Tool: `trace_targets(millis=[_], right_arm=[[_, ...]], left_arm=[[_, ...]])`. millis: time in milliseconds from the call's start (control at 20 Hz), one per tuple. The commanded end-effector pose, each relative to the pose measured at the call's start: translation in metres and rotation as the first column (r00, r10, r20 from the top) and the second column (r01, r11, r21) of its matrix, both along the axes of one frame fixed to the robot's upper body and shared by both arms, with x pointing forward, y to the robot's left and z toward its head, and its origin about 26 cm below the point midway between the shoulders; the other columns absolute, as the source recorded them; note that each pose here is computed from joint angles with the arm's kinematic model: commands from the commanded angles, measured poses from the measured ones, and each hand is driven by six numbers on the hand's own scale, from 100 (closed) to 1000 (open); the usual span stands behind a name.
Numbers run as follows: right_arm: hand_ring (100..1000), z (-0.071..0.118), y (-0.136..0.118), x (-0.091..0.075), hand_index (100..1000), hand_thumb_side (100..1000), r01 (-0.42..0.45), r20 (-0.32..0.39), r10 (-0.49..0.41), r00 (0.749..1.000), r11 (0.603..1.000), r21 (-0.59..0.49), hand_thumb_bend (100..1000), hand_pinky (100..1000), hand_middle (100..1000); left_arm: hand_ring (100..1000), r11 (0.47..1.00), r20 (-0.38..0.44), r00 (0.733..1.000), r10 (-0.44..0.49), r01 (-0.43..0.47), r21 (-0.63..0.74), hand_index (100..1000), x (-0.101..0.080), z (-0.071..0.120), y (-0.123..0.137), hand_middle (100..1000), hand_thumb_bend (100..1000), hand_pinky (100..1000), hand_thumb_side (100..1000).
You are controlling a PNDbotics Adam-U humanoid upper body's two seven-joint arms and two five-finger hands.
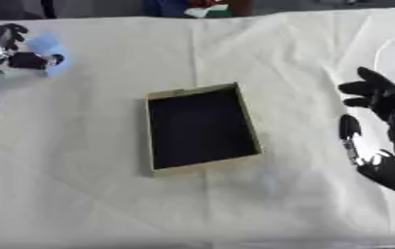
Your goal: Pick up objects on the table and place them in the box.
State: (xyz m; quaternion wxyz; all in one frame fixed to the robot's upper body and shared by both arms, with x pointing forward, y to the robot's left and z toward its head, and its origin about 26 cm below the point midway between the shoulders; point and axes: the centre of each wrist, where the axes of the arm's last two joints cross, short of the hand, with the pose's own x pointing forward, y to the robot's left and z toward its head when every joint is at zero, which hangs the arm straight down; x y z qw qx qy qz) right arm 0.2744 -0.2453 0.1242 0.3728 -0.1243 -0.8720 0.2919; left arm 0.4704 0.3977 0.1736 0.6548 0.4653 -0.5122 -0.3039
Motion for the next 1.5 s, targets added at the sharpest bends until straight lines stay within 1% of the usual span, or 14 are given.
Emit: trace_targets(millis=[50, 400, 450, 650, 750, 800, 1000, 1050, 1100, 1200, 1350, 1500], right_arm=[[834, 0.006, 0.0, 0.0, 975, 531, -0.006, 0.021, 0.006, 1.0, 1.0, -0.002, 121, 758, 761], [835, 0.006, 0.001, 0.0, 975, 531, -0.008, 0.021, 0.008, 1.0, 1.0, -0.001, 121, 758, 760], [835, 0.006, 0.001, 0.0, 975, 533, -0.008, 0.021, 0.008, 1.0, 1.0, -0.001, 118, 758, 760], [835, 0.005, 0.001, 0.0, 975, 535, -0.006, 0.017, 0.006, 1.0, 1.0, 0.002, 114, 758, 760], [835, 0.005, 0.001, 0.001, 975, 535, -0.007, 0.017, 0.007, 1.0, 1.0, 0.002, 114, 758, 760], [835, 0.005, 0.001, 0.001, 975, 535, -0.007, 0.016, 0.007, 1.0, 1.0, 0.002, 114, 758, 760], [835, 0.005, 0.0, 0.001, 975, 534, -0.007, 0.016, 0.007, 1.0, 1.0, 0.002, 114, 758, 760], [835, 0.004, 0.0, 0.001, 975, 534, -0.006, 0.015, 0.006, 1.0, 1.0, 0.002, 114, 758, 760], [834, 0.004, 0.0, 0.001, 975, 534, -0.005, 0.014, 0.005, 1.0, 1.0, 0.002, 112, 758, 760], [834, 0.004, -0.001, 0.001, 975, 533, -0.005, 0.014, 0.005, 1.0, 1.0, 0.002, 111, 759, 761], [834, 0.004, -0.001, 0.001, 975, 533, -0.004, 0.012, 0.004, 1.0, 1.0, 0.002, 110, 759, 761], [835, 0.004, -0.002, 0.001, 976, 533, -0.004, 0.012, 0.004, 1.0, 1.0, 0.002, 110, 759, 761]], left_arm=[[785, 1.0, 0.051, 0.999, 0.009, -0.009, -0.004, 902, 0.001, 0.014, 0.004, 778, 583, 792, 421], [782, 1.0, 0.059, 0.998, 0.004, -0.003, -0.019, 896, 0.001, 0.01, 0.003, 773, 583, 790, 421], [764, 1.0, 0.058, 0.998, 0.001, 0.0, -0.019, 866, 0.001, 0.009, 0.002, 745, 573, 781, 419], [731, 1.0, 0.063, 0.998, -0.005, 0.006, -0.016, 842, 0.0, 0.004, 0.001, 704, 561, 765, 418], [730, 1.0, 0.062, 0.998, -0.006, 0.007, -0.014, 842, 0.0, 0.004, 0.001, 702, 561, 764, 417], [712, 1.0, 0.062, 0.998, -0.007, 0.008, -0.013, 820, 0.0, 0.004, 0.001, 674, 553, 756, 414], [704, 1.0, 0.063, 0.998, -0.008, 0.009, -0.006, 814, 0.0, 0.004, 0.0, 665, 553, 751, 413], [625, 1.0, 0.072, 0.997, -0.009, 0.009, -0.001, 735, 0.001, 0.006, 0.0, 579, 534, 716, 401], [614, 1.0, 0.091, 0.996, -0.01, 0.009, 0.008, 723, 0.001, 0.009, -0.001, 566, 530, 711, 400], [559, 1.0, 0.128, 0.992, -0.013, 0.01, 0.023, 671, 0.001, 0.013, -0.003, 509, 520, 690, 398], [532, 0.998, 0.178, 0.983, -0.041, 0.034, 0.047, 643, 0.001, 0.021, -0.007, 482, 507, 683, 399], [524, 0.995, 0.207, 0.975, -0.08, 0.067, 0.071, 634, 0.0, 0.031, -0.012, 474, 499, 680, 399]])
